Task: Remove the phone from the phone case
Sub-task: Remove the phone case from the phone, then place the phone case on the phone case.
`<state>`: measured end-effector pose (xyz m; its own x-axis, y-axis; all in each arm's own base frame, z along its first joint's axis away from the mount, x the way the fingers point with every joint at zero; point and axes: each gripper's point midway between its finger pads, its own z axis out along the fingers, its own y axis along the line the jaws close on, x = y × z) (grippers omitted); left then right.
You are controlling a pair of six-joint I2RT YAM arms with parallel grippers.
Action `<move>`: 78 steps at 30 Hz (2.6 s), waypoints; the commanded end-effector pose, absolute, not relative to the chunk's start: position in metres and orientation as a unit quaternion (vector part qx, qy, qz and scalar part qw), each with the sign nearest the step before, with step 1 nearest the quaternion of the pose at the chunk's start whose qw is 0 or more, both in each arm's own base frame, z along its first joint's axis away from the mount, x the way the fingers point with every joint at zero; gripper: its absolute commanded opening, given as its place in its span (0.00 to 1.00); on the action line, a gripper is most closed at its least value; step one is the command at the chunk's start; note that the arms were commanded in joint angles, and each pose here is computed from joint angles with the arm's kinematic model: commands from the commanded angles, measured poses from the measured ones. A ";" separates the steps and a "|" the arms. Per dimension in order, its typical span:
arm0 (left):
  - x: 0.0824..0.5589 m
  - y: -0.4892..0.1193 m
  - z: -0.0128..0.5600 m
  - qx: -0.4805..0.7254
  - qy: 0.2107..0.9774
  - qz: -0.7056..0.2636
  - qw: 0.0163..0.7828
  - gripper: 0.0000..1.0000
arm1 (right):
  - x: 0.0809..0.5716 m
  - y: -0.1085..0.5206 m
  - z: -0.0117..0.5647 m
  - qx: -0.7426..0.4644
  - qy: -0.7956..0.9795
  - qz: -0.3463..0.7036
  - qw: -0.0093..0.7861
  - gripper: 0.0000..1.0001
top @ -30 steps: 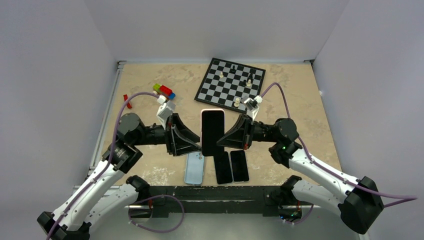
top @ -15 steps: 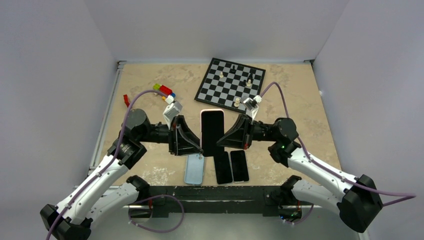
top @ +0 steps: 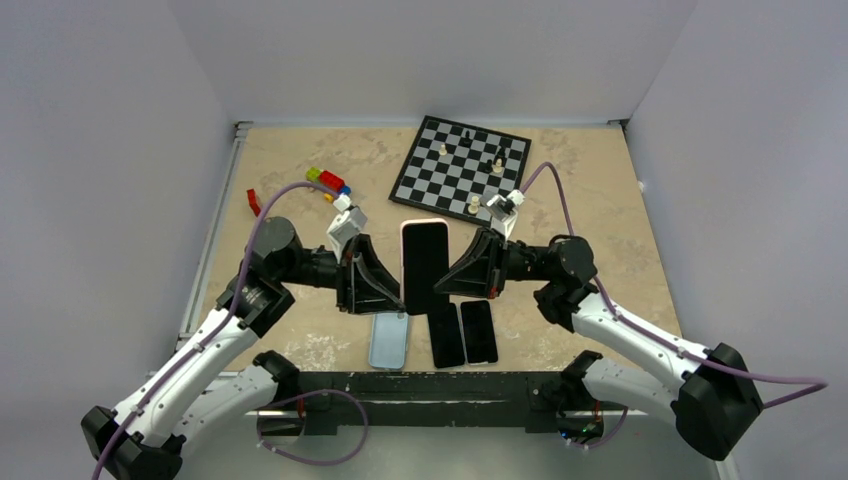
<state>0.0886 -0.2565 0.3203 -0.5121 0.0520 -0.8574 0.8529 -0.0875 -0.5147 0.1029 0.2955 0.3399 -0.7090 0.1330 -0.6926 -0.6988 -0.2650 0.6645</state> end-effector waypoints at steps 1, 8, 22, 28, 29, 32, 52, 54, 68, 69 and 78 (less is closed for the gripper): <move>0.094 -0.257 0.325 0.393 0.585 -0.623 0.339 0.34 | 0.093 0.288 0.362 -0.288 0.492 0.763 0.306 0.00; 0.101 -0.259 0.325 0.391 0.590 -0.615 0.348 0.22 | 0.086 0.286 0.362 -0.297 0.481 0.768 0.300 0.00; 0.129 -0.264 0.330 0.323 0.642 -0.592 0.366 0.31 | 0.087 0.290 0.358 -0.294 0.484 0.770 0.295 0.00; 0.147 -0.262 0.339 0.260 0.665 -0.574 0.401 0.35 | 0.094 0.296 0.358 -0.279 0.488 0.772 0.297 0.00; 0.149 -0.260 0.341 0.251 0.667 -0.571 0.408 0.35 | 0.094 0.296 0.358 -0.278 0.489 0.772 0.297 0.00; 0.154 -0.257 0.346 0.233 0.669 -0.560 0.429 0.34 | 0.097 0.299 0.358 -0.273 0.491 0.772 0.298 0.00; 0.218 -0.190 0.269 0.055 0.842 -0.308 0.439 0.00 | 0.100 0.304 0.351 -0.265 0.511 0.760 0.303 0.00; 0.215 -0.185 0.258 0.050 0.850 -0.297 0.431 0.00 | 0.100 0.303 0.351 -0.264 0.517 0.753 0.310 0.00; 0.137 -0.198 0.133 0.043 0.902 -0.333 0.272 0.00 | 0.120 0.294 0.354 -0.252 0.550 0.708 0.364 0.00; 0.136 -0.198 0.127 0.039 0.904 -0.329 0.272 0.00 | 0.120 0.294 0.354 -0.253 0.549 0.710 0.362 0.00; 0.131 -0.206 0.084 0.030 0.907 -0.333 0.257 0.00 | 0.121 0.294 0.348 -0.247 0.553 0.714 0.352 0.00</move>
<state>0.1200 -0.1932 0.0818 -0.8854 -0.0582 -0.4612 0.2310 0.8059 -0.5452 0.1240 0.3000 0.3164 -0.6976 0.1643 -0.6974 -0.7146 -0.0904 0.6936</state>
